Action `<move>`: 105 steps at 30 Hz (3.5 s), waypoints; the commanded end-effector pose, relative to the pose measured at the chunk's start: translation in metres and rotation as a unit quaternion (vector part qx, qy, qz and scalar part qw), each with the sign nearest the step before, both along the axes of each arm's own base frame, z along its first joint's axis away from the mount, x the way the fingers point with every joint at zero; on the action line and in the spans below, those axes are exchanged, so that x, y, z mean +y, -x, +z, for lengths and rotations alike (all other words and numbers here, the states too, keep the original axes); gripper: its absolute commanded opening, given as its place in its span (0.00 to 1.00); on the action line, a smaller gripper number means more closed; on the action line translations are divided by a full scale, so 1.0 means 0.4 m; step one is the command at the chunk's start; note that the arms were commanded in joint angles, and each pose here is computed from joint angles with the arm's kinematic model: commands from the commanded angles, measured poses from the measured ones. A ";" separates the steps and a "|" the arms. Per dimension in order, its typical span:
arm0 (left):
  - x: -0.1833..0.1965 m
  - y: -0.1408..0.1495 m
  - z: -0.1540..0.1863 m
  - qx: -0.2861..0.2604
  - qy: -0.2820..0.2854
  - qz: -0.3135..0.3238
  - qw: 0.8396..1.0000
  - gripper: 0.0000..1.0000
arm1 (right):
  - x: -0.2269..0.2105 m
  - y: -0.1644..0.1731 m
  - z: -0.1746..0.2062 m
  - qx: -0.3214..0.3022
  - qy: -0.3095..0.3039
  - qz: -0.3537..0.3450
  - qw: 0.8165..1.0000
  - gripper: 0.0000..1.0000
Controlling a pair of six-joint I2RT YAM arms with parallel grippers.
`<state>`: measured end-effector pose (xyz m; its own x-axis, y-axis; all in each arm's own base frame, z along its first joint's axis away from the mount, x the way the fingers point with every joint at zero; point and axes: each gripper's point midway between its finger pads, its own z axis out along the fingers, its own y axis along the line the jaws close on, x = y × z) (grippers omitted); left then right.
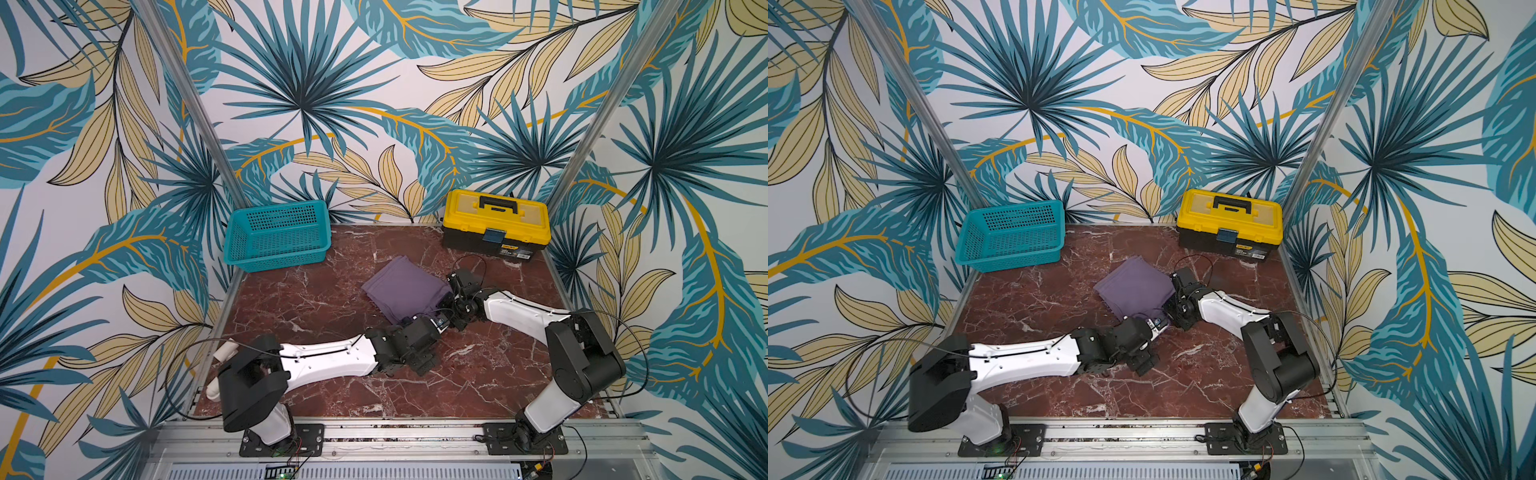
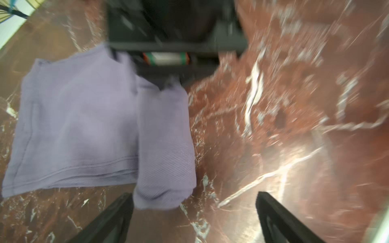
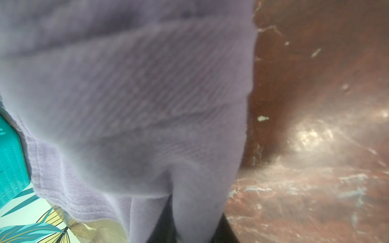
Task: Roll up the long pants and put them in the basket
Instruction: Roll the long pant at the center of the board.
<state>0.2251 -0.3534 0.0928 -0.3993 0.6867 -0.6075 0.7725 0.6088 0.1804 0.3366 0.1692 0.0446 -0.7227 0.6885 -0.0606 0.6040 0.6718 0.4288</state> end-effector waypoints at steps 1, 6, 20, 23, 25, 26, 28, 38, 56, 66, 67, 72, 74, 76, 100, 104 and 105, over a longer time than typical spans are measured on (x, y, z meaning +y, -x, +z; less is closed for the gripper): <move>-0.012 -0.058 -0.001 -0.052 -0.035 0.011 0.998 1.00 | -0.021 0.072 -0.039 0.062 0.035 0.005 0.997 0.23; -0.006 -0.107 -0.069 -0.049 -0.075 0.014 0.996 1.00 | -0.002 0.085 -0.029 0.066 0.018 0.017 0.998 0.23; -0.074 -0.025 -0.068 0.245 0.241 -0.016 0.939 0.00 | -0.015 -0.004 0.093 -0.031 -0.027 0.056 0.998 0.66; -0.023 -0.065 -0.081 0.320 0.326 0.039 0.889 0.00 | -0.004 -0.008 0.133 -0.058 -0.033 0.089 0.994 0.71; 0.004 -0.096 -0.088 0.335 0.364 0.061 0.867 0.00 | 0.013 -0.003 0.125 -0.062 -0.051 0.099 0.992 0.72; 0.010 -0.089 -0.090 0.354 0.373 0.063 0.855 0.00 | 0.017 -0.001 0.114 -0.063 -0.056 0.098 0.992 0.73; 0.033 -0.088 -0.113 0.364 0.368 0.078 0.852 0.00 | 0.028 -0.002 0.089 -0.064 -0.067 0.096 0.991 0.73; 0.094 -0.076 -0.191 0.388 0.296 0.130 0.863 0.07 | 0.082 -0.045 -0.021 -0.036 -0.054 0.089 0.994 0.52; 0.066 0.006 0.080 -0.114 -0.063 0.007 0.991 1.00 | 0.024 0.148 -0.056 0.121 0.021 0.110 0.986 0.21; -0.030 -0.011 -0.083 -0.097 -0.119 -0.033 0.988 0.95 | 0.085 0.120 -0.016 0.105 -0.034 0.125 0.986 0.23; -0.025 -0.014 -0.106 -0.085 -0.123 -0.029 0.988 0.92 | 0.092 0.118 -0.009 0.103 -0.041 0.127 0.986 0.23; -0.019 -0.004 -0.166 -0.013 -0.078 -0.030 0.996 0.37 | 0.134 0.112 0.006 0.099 -0.089 0.134 0.982 0.31; -0.021 0.005 -0.173 0.040 -0.029 -0.025 0.998 0.18 | 0.148 0.101 0.016 0.089 -0.102 0.142 0.981 0.45; -0.014 0.006 -0.170 0.091 0.032 -0.006 0.995 0.00 | 0.147 0.080 0.032 0.073 -0.101 0.149 0.981 0.60; 0.148 -0.044 -0.232 0.344 0.322 0.172 0.865 0.00 | 0.159 -0.035 0.017 -0.068 -0.104 0.136 0.983 0.80; 0.162 -0.047 -0.241 0.341 0.312 0.182 0.868 0.00 | 0.167 -0.055 -0.019 -0.069 -0.100 0.123 0.985 0.53; 0.166 -0.047 -0.243 0.339 0.312 0.185 0.868 0.00 | 0.168 -0.056 -0.025 -0.067 -0.097 0.123 0.985 0.47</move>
<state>0.2749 -0.3176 0.0614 -0.8284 0.0126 -0.5600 0.4845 0.5177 -0.7051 0.3502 0.2362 0.0475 -0.8822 0.4700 -0.0289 0.3474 0.6911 0.6338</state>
